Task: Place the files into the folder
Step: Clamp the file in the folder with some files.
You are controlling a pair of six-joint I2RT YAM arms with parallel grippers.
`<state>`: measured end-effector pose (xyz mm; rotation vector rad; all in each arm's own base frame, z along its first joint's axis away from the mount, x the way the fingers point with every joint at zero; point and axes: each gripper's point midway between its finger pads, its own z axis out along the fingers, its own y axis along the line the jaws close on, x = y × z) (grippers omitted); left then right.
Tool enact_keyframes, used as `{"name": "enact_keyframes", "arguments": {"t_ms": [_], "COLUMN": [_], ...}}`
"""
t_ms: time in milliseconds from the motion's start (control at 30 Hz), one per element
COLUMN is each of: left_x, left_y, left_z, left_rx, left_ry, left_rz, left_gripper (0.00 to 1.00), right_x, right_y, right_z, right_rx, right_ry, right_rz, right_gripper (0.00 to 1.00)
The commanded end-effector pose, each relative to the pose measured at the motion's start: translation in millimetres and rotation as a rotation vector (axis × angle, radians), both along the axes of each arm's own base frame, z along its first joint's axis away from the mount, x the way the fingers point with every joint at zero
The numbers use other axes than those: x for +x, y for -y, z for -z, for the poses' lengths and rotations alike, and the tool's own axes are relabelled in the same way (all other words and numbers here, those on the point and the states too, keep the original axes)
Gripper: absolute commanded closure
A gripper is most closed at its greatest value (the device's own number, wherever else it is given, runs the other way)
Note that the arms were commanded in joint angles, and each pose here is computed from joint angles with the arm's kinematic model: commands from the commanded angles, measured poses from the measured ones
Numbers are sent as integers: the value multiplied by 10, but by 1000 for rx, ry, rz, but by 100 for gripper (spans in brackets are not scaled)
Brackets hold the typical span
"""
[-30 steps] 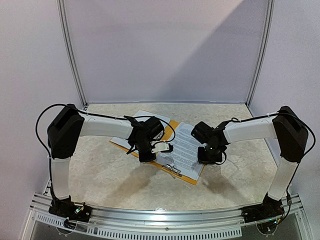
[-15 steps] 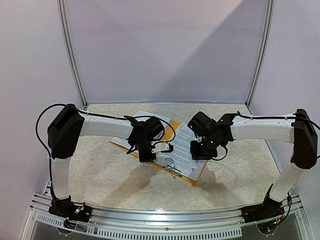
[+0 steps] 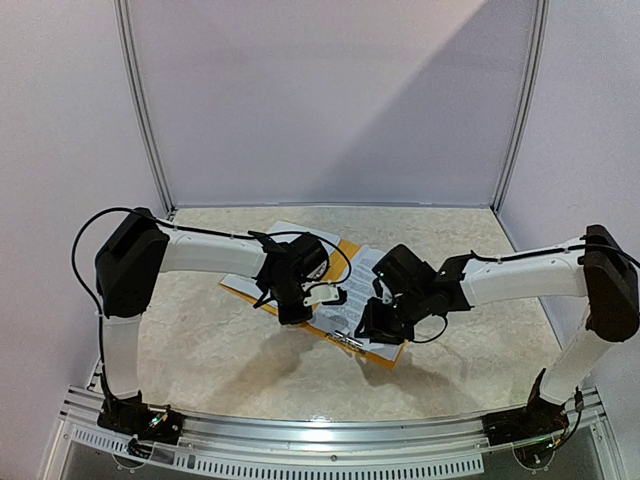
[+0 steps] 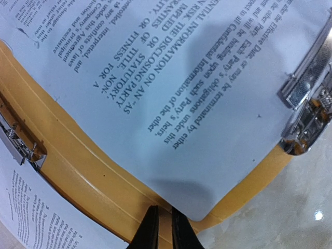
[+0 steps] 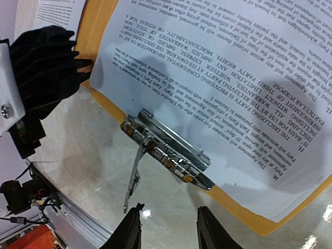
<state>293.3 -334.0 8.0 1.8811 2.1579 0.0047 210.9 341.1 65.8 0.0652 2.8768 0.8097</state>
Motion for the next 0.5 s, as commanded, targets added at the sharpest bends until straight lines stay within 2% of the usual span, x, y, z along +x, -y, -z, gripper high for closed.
{"name": "enact_keyframes", "arguments": {"t_ms": [0,467], "left_x": [-344,-348], "left_y": [-158,-151], "left_z": [391,396], "left_rx": [86,85], "left_ry": [-155,-159], "left_rz": [30,32], "left_gripper": [87,87], "right_x": [47,18], "right_y": [-307,-283], "right_z": [-289,-90], "right_rx": [175,137], "right_ry": [8,-34], "right_rz": [30,60], "right_gripper": [64,85]}}
